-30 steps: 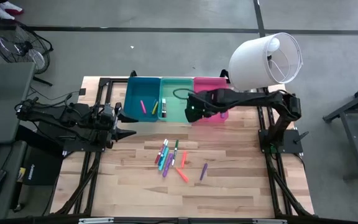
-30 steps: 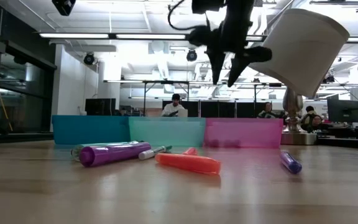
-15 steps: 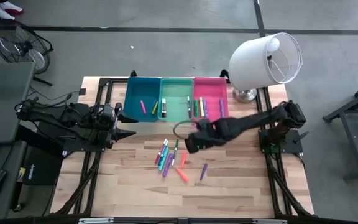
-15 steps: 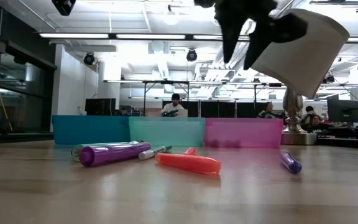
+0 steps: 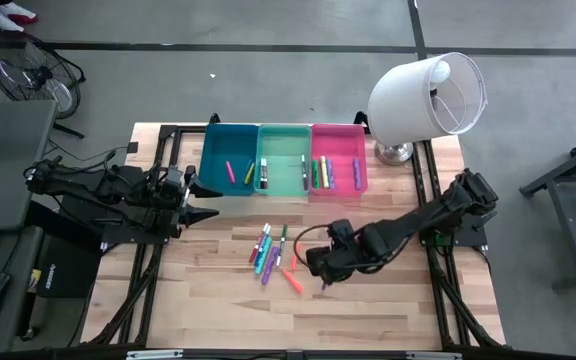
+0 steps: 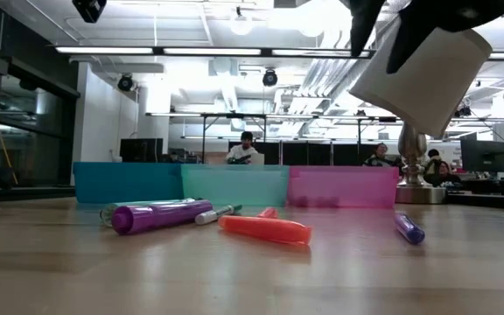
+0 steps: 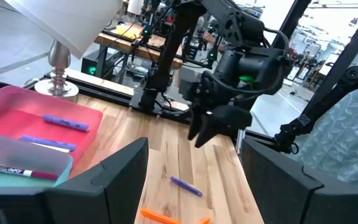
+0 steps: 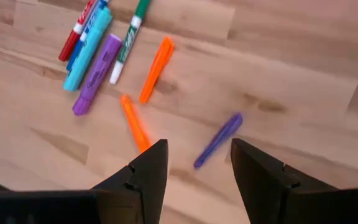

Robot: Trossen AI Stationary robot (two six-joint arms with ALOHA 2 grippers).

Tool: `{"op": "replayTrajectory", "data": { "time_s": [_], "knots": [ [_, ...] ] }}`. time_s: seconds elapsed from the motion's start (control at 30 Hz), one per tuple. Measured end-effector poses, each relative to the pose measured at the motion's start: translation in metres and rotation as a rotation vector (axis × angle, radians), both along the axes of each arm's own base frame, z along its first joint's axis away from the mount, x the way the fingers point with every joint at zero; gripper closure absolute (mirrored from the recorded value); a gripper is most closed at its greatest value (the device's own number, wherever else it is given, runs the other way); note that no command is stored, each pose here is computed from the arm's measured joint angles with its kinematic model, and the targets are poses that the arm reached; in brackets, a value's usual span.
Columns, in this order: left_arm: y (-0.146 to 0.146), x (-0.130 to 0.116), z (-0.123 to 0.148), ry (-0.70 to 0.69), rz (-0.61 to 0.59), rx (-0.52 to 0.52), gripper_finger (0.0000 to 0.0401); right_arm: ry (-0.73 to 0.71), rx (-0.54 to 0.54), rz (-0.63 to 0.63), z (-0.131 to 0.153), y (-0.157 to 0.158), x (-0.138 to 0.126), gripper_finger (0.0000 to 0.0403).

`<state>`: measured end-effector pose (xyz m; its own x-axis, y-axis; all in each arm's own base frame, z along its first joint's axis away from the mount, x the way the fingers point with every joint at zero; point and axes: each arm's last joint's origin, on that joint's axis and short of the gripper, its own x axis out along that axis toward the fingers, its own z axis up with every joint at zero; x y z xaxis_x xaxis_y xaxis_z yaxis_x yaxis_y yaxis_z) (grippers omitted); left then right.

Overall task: Pick & Place Markers
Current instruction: Put the purple pen into the blue bin

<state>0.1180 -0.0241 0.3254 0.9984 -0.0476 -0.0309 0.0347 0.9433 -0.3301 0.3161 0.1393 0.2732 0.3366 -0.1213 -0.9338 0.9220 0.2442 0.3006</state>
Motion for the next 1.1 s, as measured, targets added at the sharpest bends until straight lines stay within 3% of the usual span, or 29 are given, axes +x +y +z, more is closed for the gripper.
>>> {"op": "replayTrajectory", "data": {
  "time_s": [0.33,0.8,1.1],
  "knots": [
    [0.000,0.000,0.000,0.003,0.002,0.006,0.0149,0.022,0.110,-0.077,-0.013,0.014,0.005,0.0238],
    [-0.003,0.000,-0.002,0.018,-0.096,0.007,0.0149,0.181,0.338,-0.261,-0.069,0.018,0.038,0.0238],
    [-0.003,0.000,-0.002,0.019,-0.097,0.052,0.0149,0.284,0.377,-0.332,-0.107,0.022,0.048,0.0238]
  ]
}}
